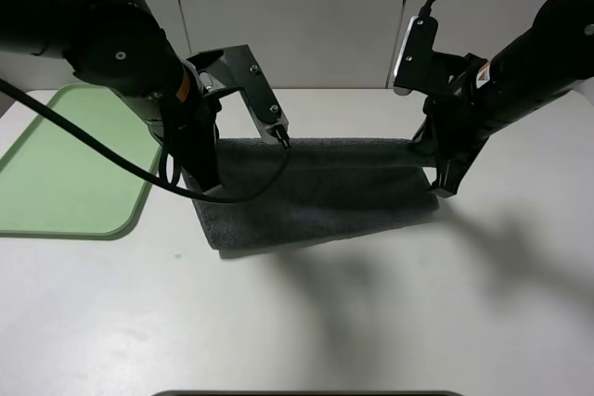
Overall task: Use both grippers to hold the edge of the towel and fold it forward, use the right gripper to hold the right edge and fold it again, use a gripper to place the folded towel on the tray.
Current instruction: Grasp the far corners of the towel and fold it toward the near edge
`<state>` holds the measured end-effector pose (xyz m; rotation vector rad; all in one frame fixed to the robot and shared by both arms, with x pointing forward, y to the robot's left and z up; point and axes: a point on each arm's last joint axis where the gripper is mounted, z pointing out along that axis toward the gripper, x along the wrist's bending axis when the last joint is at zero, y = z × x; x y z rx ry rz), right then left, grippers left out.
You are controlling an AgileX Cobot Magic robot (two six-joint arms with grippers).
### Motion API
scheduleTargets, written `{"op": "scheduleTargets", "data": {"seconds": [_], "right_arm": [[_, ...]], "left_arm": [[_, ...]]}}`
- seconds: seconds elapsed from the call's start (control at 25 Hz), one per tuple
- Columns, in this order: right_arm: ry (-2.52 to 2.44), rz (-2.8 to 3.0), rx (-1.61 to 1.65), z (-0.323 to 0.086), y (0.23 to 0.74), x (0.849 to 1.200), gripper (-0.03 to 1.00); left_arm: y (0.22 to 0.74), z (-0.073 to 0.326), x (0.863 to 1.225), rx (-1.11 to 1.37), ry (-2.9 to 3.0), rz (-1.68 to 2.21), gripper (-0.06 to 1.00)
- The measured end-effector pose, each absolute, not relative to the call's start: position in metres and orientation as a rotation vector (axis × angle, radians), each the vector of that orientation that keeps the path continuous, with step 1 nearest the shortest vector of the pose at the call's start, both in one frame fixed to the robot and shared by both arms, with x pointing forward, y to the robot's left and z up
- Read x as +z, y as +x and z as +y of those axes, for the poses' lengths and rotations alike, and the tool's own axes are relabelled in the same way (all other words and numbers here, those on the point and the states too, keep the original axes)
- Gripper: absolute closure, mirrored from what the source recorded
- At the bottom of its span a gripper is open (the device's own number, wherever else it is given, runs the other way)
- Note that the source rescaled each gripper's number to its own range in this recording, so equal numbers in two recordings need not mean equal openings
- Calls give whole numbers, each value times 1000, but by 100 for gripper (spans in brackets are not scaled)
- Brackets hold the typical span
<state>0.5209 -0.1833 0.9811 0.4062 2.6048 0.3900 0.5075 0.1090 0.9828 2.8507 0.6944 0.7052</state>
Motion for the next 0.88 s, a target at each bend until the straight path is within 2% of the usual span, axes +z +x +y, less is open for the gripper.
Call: {"op": "scheduleTargets", "data": {"seconds": [0.56,0.88], "right_arm": [[362,2501,439,-175,544,959,97],[353,2449,468,-172,553,949,97]], "left_arm": [[541,115,927,662,2864,692,94],[550,116,923,692,2812,653,94]]}}
